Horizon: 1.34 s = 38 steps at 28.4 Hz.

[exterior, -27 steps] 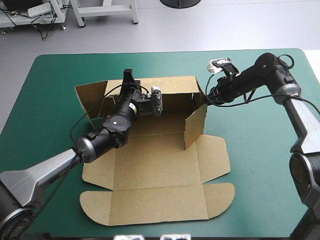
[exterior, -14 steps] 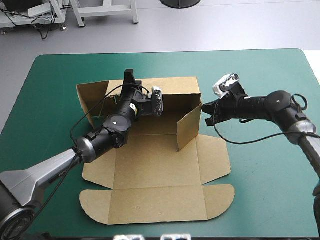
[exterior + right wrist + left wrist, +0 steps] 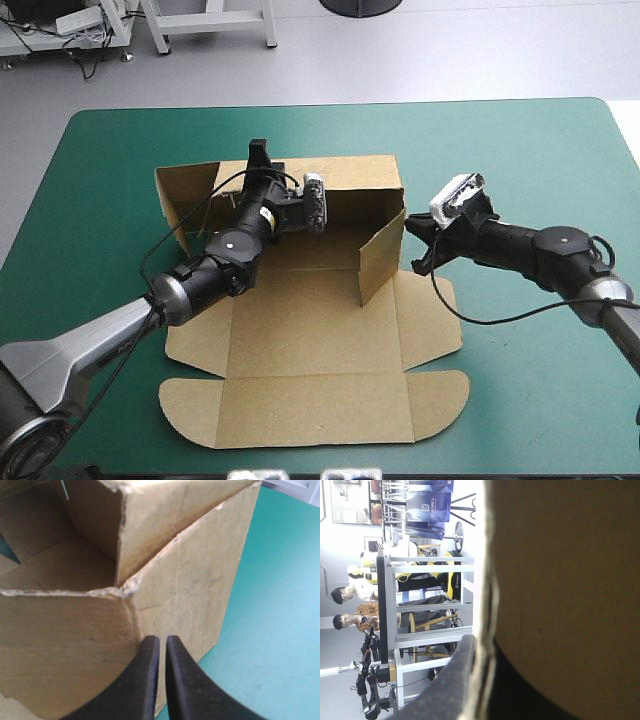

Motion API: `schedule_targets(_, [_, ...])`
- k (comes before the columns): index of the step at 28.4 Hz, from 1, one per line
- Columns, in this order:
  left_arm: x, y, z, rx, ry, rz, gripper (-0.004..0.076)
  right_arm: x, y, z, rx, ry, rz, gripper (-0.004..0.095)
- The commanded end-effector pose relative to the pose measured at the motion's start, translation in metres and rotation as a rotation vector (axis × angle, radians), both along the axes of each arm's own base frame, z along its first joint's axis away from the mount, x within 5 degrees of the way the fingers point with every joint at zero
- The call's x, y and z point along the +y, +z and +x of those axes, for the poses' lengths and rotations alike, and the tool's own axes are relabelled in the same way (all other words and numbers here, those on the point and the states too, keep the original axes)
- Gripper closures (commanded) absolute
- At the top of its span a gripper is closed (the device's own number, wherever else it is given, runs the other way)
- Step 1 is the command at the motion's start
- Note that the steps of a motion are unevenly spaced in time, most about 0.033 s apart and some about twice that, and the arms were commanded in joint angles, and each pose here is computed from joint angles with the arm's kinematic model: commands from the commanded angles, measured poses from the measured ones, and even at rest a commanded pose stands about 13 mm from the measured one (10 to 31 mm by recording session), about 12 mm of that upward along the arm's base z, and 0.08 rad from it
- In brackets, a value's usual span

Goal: Fold the box

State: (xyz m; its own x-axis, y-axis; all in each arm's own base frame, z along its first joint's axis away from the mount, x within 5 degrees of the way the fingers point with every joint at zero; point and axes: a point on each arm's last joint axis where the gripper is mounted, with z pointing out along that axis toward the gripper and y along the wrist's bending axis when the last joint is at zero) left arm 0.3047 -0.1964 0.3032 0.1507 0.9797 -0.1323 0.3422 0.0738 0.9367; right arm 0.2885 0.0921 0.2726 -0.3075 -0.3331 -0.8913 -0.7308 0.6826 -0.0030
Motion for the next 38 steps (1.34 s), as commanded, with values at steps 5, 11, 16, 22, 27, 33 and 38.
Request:
schedule_targets(5, [0.002, 0.024, -0.005, -0.055, -0.001, -0.055, 0.0732, 0.004, 0.018, -0.009, -0.036, 0.066, 0.022, 0.0422])
schedule_targets(11, [0.001, 0.023, -0.005, -0.036, -0.007, -0.077, 0.0732, 0.006, 0.018, -0.01, -0.035, 0.09, 0.024, 0.0383])
schedule_targets(16, [-0.002, 0.021, -0.008, -0.011, -0.009, -0.097, 0.0732, 0.01, 0.02, -0.009, -0.065, 0.083, 0.045, 0.0352])
schedule_targets(22, [-0.016, 0.02, -0.018, -0.011, -0.035, -0.08, 0.0709, 0.025, 0.023, -0.009, -0.086, 0.06, 0.028, 0.034])
schedule_targets(27, [-0.014, 0.016, -0.017, -0.011, 0.041, -0.056, 0.0709, 0.032, 0.028, -0.007, -0.092, 0.006, 0.035, 0.0319])
schedule_targets(33, [-0.013, 0.01, -0.016, 0.016, 0.074, -0.063, 0.0709, 0.03, 0.033, -0.003, -0.089, -0.052, 0.063, 0.0313])
schedule_targets(38, [-0.014, 0.011, -0.016, 0.088, 0.117, -0.168, 0.0709, 0.027, 0.035, 0.002, -0.098, -0.125, 0.063, 0.0313])
